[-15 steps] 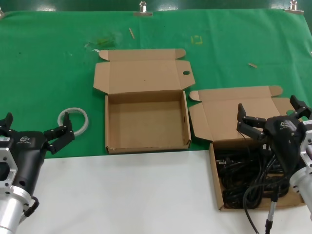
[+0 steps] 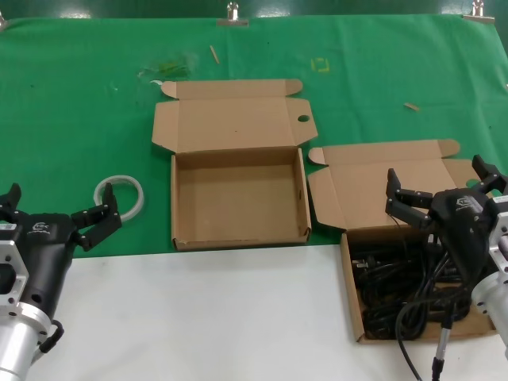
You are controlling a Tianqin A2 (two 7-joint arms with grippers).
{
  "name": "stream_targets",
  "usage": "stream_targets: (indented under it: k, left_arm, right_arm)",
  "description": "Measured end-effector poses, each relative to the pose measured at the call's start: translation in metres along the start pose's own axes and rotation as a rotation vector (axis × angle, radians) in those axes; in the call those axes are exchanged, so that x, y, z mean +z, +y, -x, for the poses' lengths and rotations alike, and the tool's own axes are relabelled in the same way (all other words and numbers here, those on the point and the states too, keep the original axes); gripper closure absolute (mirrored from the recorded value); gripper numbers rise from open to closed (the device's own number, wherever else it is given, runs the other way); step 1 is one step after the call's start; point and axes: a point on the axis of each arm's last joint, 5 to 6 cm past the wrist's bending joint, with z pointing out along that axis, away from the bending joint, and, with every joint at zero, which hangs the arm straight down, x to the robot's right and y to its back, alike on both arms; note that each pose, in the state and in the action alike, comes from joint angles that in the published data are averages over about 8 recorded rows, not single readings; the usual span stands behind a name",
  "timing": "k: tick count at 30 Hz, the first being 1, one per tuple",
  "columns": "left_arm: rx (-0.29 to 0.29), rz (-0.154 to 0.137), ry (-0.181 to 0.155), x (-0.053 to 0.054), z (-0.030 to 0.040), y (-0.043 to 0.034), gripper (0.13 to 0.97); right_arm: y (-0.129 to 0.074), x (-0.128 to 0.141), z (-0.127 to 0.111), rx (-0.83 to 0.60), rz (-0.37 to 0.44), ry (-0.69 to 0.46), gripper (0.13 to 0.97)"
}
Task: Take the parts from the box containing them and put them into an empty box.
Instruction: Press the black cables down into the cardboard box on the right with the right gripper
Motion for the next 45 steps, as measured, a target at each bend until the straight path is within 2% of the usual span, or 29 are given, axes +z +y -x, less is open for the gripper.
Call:
stream_targets:
  k: [37,45]
  left_arm:
    - [0.0,0.0,0.0,0.0,0.0,0.0,0.132]
    - [0.0,0.0,0.0,0.0,0.0,0.0,0.152]
  right_arm:
    - [0.0,0.0,0.0,0.0,0.0,0.0,0.13]
    - [0.0,0.0,0.0,0.0,0.0,0.0,0.13]
